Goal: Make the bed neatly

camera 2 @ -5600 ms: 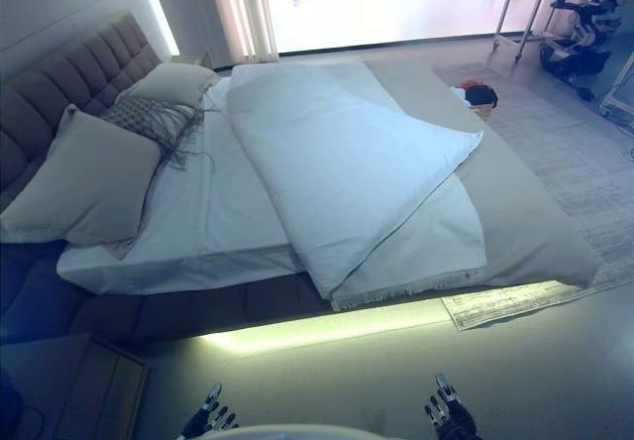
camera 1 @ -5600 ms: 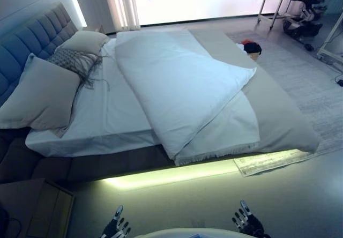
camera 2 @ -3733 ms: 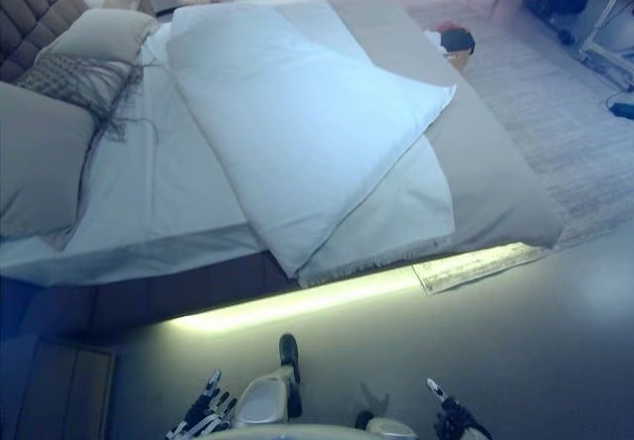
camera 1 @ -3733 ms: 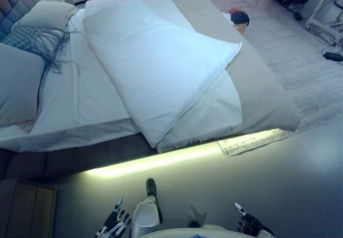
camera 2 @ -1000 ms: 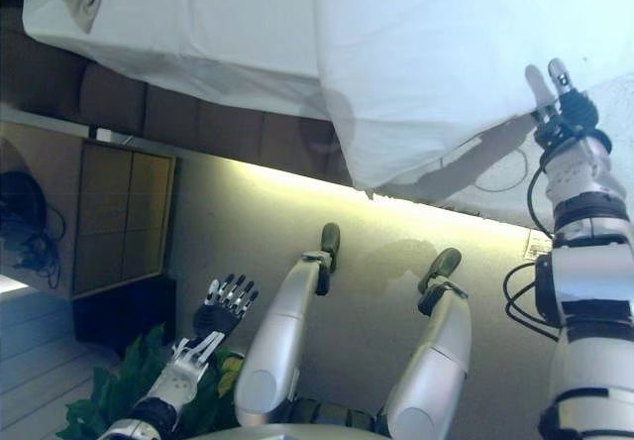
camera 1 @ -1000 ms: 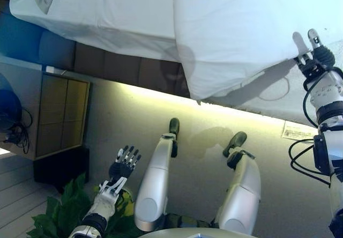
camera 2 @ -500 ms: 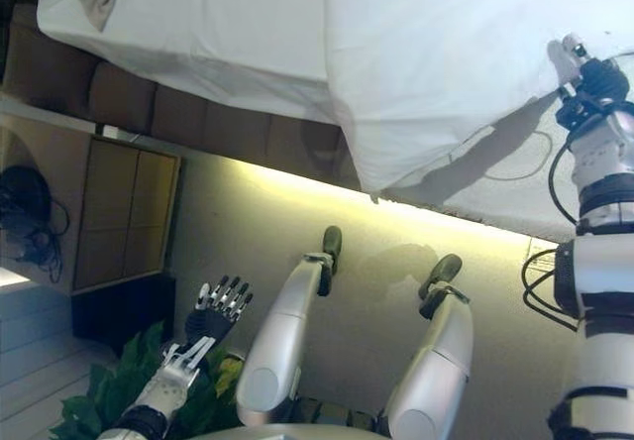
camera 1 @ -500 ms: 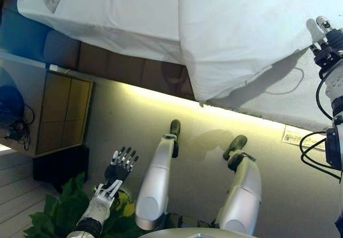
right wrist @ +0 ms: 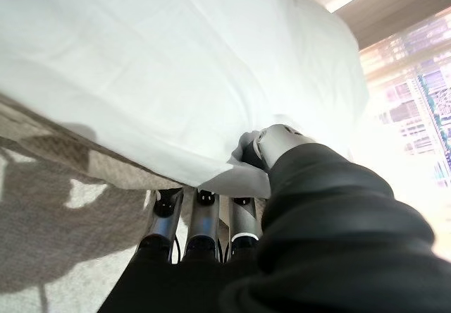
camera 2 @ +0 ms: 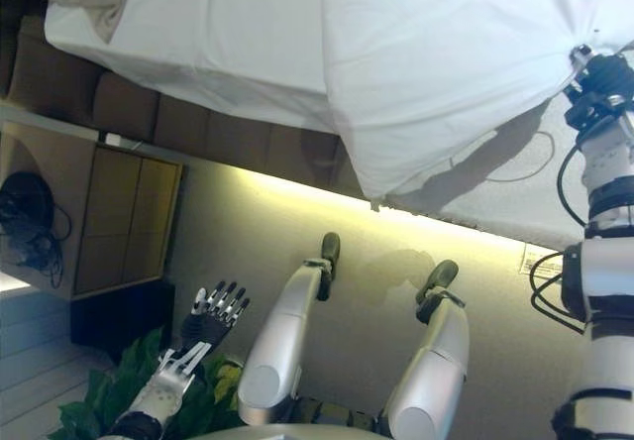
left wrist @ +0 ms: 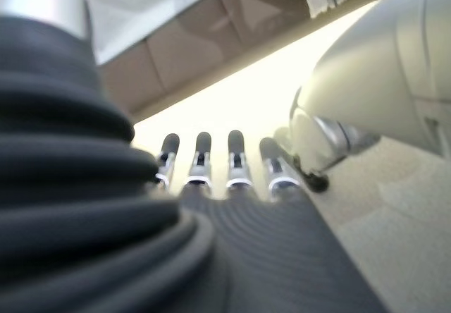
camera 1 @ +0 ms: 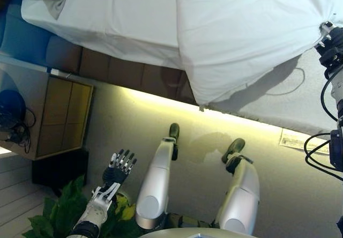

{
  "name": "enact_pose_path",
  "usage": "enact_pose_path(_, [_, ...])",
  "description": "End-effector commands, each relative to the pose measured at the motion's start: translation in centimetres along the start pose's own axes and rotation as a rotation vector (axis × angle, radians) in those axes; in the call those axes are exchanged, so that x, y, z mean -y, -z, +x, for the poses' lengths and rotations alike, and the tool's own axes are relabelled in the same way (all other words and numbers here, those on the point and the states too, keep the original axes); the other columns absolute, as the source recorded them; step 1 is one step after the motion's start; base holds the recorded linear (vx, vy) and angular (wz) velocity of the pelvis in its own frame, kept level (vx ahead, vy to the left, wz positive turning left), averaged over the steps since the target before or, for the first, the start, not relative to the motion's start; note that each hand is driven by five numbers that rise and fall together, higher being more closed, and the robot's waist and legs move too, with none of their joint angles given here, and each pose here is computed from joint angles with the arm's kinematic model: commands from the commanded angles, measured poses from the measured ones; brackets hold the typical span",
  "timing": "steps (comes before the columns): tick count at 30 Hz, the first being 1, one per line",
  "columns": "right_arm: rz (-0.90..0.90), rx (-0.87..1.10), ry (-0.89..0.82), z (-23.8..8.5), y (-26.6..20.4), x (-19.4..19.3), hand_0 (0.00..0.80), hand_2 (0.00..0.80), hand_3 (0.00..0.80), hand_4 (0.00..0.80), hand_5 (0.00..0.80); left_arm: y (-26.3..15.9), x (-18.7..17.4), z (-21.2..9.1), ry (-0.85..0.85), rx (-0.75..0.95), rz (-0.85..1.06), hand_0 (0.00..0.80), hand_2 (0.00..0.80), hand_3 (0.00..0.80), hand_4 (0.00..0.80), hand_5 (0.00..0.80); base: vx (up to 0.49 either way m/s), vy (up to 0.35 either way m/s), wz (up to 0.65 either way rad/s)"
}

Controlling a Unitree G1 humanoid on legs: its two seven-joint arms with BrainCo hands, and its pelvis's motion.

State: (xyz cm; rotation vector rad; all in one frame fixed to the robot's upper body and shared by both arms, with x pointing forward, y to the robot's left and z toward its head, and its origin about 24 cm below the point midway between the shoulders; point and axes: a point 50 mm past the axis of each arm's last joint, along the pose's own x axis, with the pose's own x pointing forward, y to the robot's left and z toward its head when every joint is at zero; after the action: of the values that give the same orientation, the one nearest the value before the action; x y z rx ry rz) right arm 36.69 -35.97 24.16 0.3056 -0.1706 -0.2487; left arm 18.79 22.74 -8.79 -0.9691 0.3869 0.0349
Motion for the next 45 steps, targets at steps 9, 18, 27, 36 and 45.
enact_pose_path(9, [-0.021,0.024,-0.172,0.1,-0.4,-1.8,0.8,0.8,0.8,0.8,0.8,-7.9,3.4,1.7,0.141,0.24,0.147,0.0,0.0,0.0,0.0,0.0,0.007,0.008,-0.07])
enact_pose_path(18, [0.022,-0.06,-0.243,0.3,3.0,-4.2,0.8,0.8,0.8,0.8,0.8,-9.7,11.4,5.3,0.433,0.223,0.292,0.0,0.0,0.0,0.0,0.0,-0.024,0.015,-0.1])
enact_pose_path(27, [0.037,-0.109,-0.276,0.7,4.5,-6.4,0.8,0.8,0.8,0.8,0.8,-7.0,14.2,7.7,0.469,0.03,0.399,0.0,0.0,0.0,0.0,0.0,0.024,-0.012,-0.07])
enact_pose_path(36, [0.069,-0.127,-0.323,0.9,5.3,-9.2,0.8,0.8,0.8,0.8,0.8,-2.6,15.5,9.6,0.446,-0.243,0.283,0.0,0.0,0.0,0.0,0.0,0.008,-0.006,-0.03])
enact_pose_path(45, [0.1,-0.183,-0.409,0.7,7.1,-12.2,0.8,0.8,0.8,0.8,0.8,5.8,14.7,8.7,0.364,-0.62,-0.022,0.0,0.0,0.0,0.0,0.0,0.043,-0.058,-0.07])
